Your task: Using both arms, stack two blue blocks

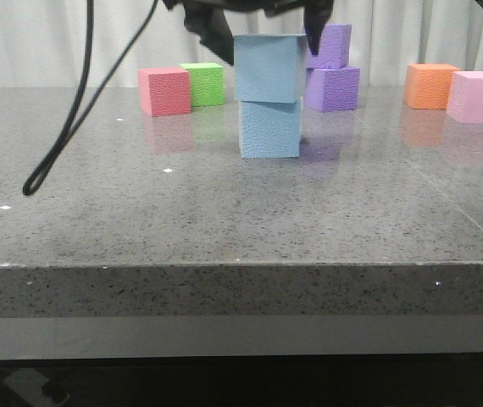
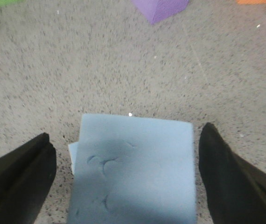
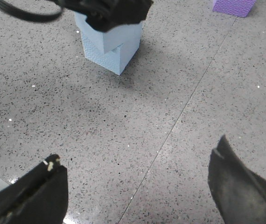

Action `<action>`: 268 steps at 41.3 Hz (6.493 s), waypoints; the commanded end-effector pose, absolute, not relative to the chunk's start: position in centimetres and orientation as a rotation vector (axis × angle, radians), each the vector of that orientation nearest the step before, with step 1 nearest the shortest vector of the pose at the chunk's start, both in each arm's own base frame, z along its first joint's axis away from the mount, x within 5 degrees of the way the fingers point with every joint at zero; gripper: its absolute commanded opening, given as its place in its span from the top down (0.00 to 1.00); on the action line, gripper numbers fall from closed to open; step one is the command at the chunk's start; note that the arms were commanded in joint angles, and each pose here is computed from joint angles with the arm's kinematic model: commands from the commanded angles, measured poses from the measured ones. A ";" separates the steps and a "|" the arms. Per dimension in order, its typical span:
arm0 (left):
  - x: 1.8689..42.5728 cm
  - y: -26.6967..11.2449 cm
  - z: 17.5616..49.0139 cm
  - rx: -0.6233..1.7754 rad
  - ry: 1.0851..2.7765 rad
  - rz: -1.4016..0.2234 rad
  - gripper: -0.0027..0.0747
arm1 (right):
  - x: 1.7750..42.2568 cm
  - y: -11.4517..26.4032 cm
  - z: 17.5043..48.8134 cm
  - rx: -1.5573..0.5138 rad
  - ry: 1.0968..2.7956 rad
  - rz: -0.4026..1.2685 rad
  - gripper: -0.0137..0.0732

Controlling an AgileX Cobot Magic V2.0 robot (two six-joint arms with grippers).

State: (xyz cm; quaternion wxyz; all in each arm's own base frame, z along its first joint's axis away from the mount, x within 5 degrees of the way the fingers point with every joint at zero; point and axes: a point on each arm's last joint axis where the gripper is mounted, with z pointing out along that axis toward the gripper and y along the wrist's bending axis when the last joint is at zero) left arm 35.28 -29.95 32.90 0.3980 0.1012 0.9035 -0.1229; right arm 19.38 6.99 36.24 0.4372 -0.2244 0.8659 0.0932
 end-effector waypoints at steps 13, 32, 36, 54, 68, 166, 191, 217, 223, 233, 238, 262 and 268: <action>28.3 -23.9 44.8 0.628 2.093 -0.280 0.18 | 19.3 6.8 37.9 -0.522 2.046 0.229 0.13; 18.2 -13.7 44.4 0.765 1.964 -0.469 0.18 | 19.3 6.9 38.0 -0.515 2.042 0.239 0.13; 15.3 -11.6 43.5 0.777 1.933 -0.455 0.18 | 19.2 6.9 37.9 -0.522 2.058 0.242 0.13; 6.1 -5.5 40.8 0.700 1.711 -0.475 0.18 | 11.4 5.0 40.9 -0.480 1.966 0.318 0.14; 5.8 -5.3 40.8 0.678 1.718 -0.494 0.18 | 4.4 1.5 38.4 -0.308 1.986 0.190 0.14; 5.4 -0.6 21.2 0.076 1.458 -0.087 0.99 | 3.5 1.4 38.3 -0.309 1.983 0.224 0.92; 5.4 -0.6 21.3 0.076 1.450 -0.088 0.99 | 3.5 1.4 38.3 -0.309 1.983 0.224 0.92; 5.4 -0.6 21.3 0.076 1.451 -0.088 0.99 | 4.3 1.0 34.8 -0.177 1.755 0.145 0.92; 5.4 -0.6 21.3 0.076 1.451 -0.088 0.99 | 5.0 0.7 29.5 -0.087 1.577 0.108 0.92; 5.4 -0.6 21.3 0.076 1.451 -0.088 0.99 | 5.7 0.4 22.4 -0.017 1.460 0.090 0.92; 5.4 -0.6 21.3 0.076 1.451 -0.088 0.99 | 5.5 0.2 21.2 0.008 1.433 0.070 0.92; 5.4 -0.6 21.3 0.076 1.452 -0.088 0.99 | 5.4 0.1 21.2 0.014 1.428 0.062 0.92; 5.4 -0.6 21.3 0.076 1.452 -0.088 0.99 | 5.4 0.1 21.2 0.014 1.428 0.062 0.92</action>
